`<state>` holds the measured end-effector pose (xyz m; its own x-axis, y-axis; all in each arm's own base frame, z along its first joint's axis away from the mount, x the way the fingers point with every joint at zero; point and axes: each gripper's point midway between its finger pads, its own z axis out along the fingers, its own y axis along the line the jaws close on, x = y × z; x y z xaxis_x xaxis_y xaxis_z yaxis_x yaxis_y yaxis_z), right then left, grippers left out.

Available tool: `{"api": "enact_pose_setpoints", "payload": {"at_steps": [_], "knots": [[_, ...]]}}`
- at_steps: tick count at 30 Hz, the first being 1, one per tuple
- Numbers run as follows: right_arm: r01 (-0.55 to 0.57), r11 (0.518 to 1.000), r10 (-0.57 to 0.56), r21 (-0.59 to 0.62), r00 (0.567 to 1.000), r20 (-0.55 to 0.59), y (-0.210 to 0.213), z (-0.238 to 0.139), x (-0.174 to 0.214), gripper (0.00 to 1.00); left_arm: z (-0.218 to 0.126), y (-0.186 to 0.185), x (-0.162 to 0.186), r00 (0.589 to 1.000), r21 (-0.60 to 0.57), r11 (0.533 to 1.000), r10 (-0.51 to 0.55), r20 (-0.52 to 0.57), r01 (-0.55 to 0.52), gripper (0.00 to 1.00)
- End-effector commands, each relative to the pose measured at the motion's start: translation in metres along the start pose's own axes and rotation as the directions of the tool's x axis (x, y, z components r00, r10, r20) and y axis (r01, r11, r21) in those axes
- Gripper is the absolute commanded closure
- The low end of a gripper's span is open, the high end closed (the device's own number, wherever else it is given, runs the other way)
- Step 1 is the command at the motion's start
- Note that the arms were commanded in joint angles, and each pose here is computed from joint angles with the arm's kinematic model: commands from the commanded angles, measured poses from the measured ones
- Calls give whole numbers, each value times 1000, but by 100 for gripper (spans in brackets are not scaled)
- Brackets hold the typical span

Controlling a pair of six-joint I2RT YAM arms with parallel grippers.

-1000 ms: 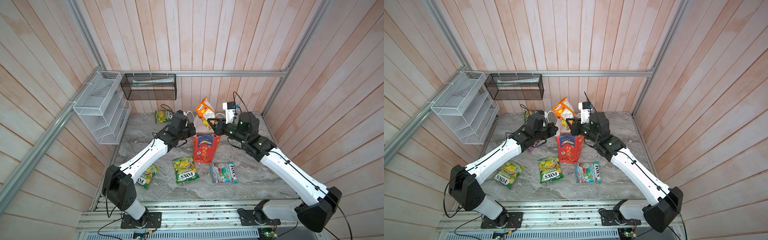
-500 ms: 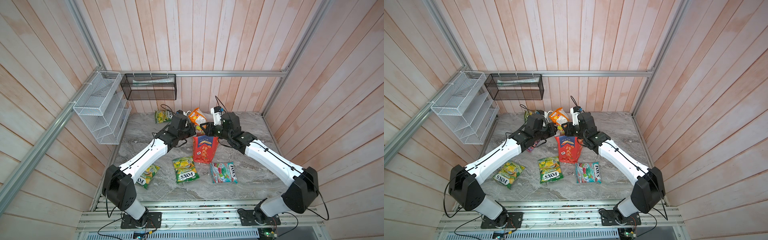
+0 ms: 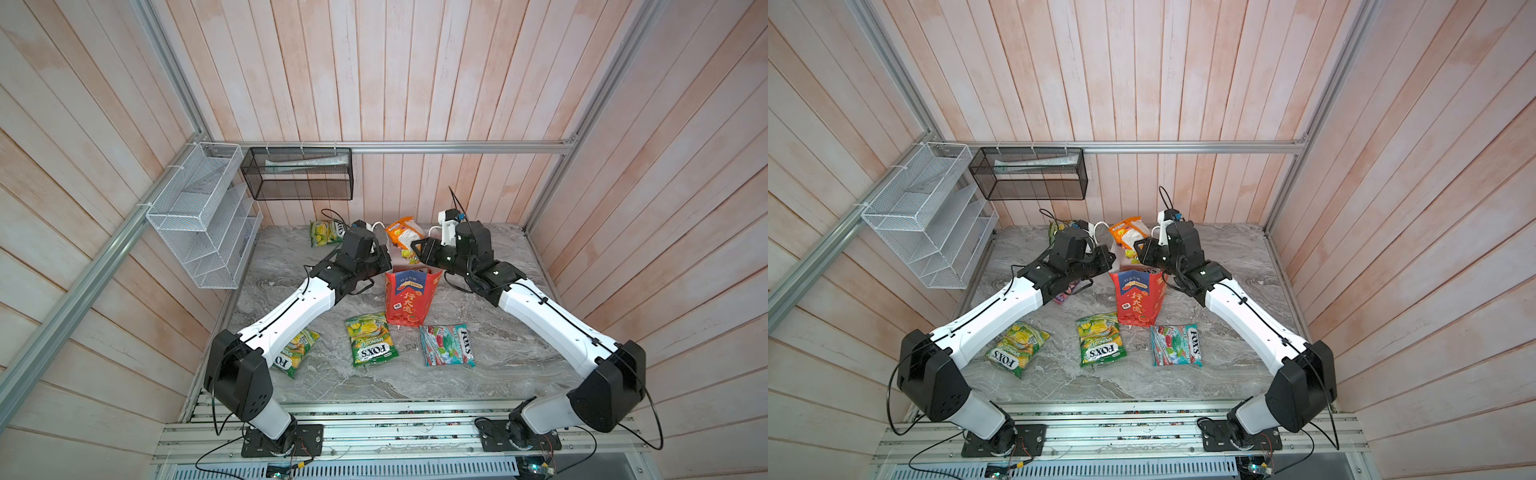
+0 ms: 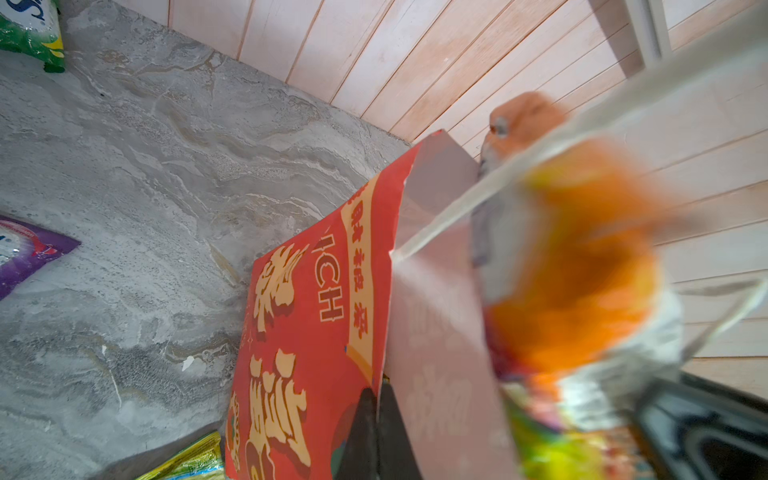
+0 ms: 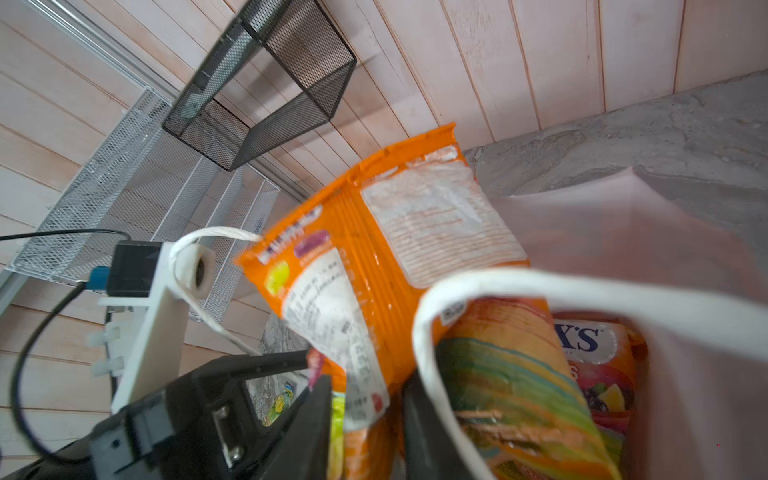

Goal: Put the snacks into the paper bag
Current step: 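Carry the orange packet over the bag and lower it inside, then open the right gripper and push the packet down into the bag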

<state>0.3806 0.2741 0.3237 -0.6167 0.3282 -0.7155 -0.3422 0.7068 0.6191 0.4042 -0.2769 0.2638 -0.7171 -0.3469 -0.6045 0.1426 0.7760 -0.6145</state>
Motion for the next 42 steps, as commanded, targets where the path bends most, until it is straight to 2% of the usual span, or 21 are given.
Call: {"api": "enact_pose_setpoints", "payload": {"at_steps": [1,5,8,13,16,17,19,21,23,31,36,38,40,42], "knots": [[7,999,-3,-46,995,104,16,-23,-22,50,-7,-8,-16,999,17,1000,11,47,-12,100],[36,998,-28,-48,986,165,23,-44,-32,46,-8,-8,-17,999,18,1000,10,48,-11,100],[74,997,-72,-3,972,222,25,-62,-44,42,-7,-7,-16,999,17,1000,8,46,-9,100],[104,990,-126,91,950,285,19,-88,-60,22,-6,-7,-15,999,17,1000,9,43,-10,100],[111,982,-154,156,943,296,12,-95,-66,14,-4,-7,-15,999,18,1000,9,39,-10,100],[107,979,-157,174,939,307,9,-98,-68,8,-3,-7,-14,999,19,1000,10,36,-11,100],[103,966,-179,235,926,332,-2,-101,-72,3,-2,-6,-14,999,14,1000,11,36,-12,100],[108,947,-211,301,919,333,-14,-97,-73,2,1,-4,-13,999,10,1000,11,30,-12,100],[122,935,-227,333,928,297,-20,-86,-70,2,2,-6,-12,1000,15,1000,11,25,-12,100],[216,923,-266,320,956,123,-27,-22,-42,4,2,-4,-12,1000,9,1000,13,27,-13,100],[244,872,-303,424,950,77,-47,-8,-37,2,3,-6,-11,1000,16,1000,13,20,-13,100],[258,853,-321,454,945,67,-52,-5,-35,4,3,-5,-11,1000,14,1000,13,20,-13,100],[264,847,-329,461,942,65,-54,-3,-35,20,3,-6,-12,1000,16,1000,12,22,-12,100],[268,844,-338,464,938,73,-53,-6,-37,48,4,-5,-10,1000,18,1000,10,16,-10,100]]}}
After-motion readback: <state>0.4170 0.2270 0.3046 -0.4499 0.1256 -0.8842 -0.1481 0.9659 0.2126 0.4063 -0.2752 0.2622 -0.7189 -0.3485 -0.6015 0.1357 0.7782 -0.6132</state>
